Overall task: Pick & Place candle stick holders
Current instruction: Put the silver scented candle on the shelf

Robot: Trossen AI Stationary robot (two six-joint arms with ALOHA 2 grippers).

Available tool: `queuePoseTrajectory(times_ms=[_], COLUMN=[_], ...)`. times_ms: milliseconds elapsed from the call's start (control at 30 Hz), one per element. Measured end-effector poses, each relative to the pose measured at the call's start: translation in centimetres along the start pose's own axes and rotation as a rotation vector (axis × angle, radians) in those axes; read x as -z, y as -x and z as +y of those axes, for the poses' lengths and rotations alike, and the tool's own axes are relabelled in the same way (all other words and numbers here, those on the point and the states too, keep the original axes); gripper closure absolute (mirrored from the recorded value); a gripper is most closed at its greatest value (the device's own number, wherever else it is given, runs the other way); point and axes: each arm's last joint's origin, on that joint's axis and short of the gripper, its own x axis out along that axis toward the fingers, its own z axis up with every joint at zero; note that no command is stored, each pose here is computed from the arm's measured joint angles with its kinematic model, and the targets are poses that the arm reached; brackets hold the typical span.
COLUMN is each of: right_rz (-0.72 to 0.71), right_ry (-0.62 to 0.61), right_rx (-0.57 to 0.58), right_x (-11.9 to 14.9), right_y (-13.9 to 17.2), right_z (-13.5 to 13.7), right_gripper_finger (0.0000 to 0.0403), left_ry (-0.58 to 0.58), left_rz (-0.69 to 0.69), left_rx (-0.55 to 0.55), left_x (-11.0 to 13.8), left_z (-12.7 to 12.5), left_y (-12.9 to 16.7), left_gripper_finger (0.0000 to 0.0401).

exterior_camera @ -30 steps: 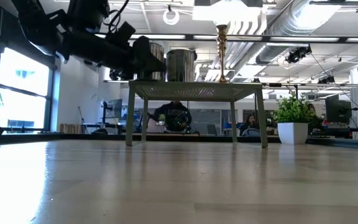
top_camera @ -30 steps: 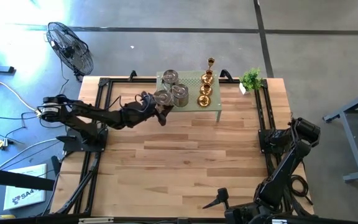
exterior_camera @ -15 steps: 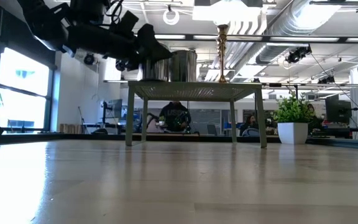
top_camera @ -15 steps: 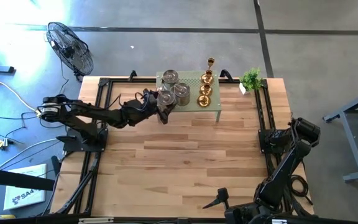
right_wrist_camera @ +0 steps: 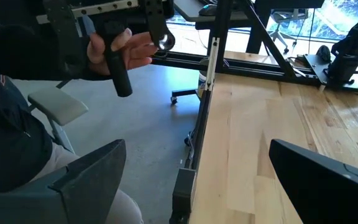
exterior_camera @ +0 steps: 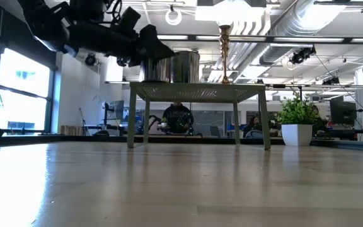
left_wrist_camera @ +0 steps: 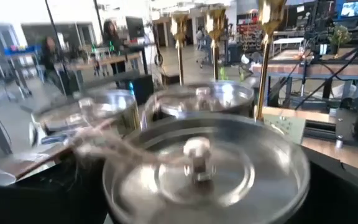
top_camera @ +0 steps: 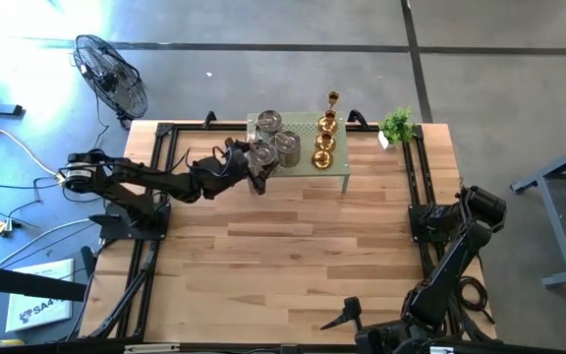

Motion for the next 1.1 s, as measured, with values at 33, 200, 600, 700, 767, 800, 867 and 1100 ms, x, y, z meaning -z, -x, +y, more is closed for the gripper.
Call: queuePoseTrajectory(times_ms=[33,200,600,700,767,800,867,1100], right_rz=[0.000,0.000,0.000,0.001,0.003,0.005,0.005,0.005], right_ry=[0.000,-0.001,-0.002,-0.011,-0.014,-0.013,-0.014,-0.016], right_rx=[0.000,0.000,0.000,0.000,0.001,0.001,0.001,0.001], right_x=[0.0,0.0,0.0,0.0,0.0,0.1,0.1,0.1], right_y=[0.0,0.0,0.0,0.0,0.0,0.0,0.0,0.0], right_z=[0.0,0.0,0.0,0.0,0.0,0.0,0.0,0.0], right_gripper_finger=[0.0012,0.0012,0.0012,0.0012,0.0012,0.0012,0.0012,0.0012], left_ry=[-0.017,-0.053,-0.147,-0.166,-0.203,-0.221,-0.257,-0.478], left_rz=[-0.013,-0.058,-0.095,-0.104,-0.103,-0.103,-0.102,-0.086], left_rx=[-0.001,0.000,-0.018,-0.022,-0.026,-0.027,-0.029,-0.035], left_x=[-0.1,-0.6,-1.7,-2.1,-2.1,-2.1,-2.1,-1.9], left_z=[0.0,0.0,-0.1,-0.1,-0.1,-0.1,-0.1,-0.1], left_y=[0.0,0.0,-0.5,-0.6,-0.6,-0.6,-0.6,-0.6], left_gripper_finger=[0.0021,0.0021,0.0021,0.0021,0.0021,0.0021,0.0021,0.0021])
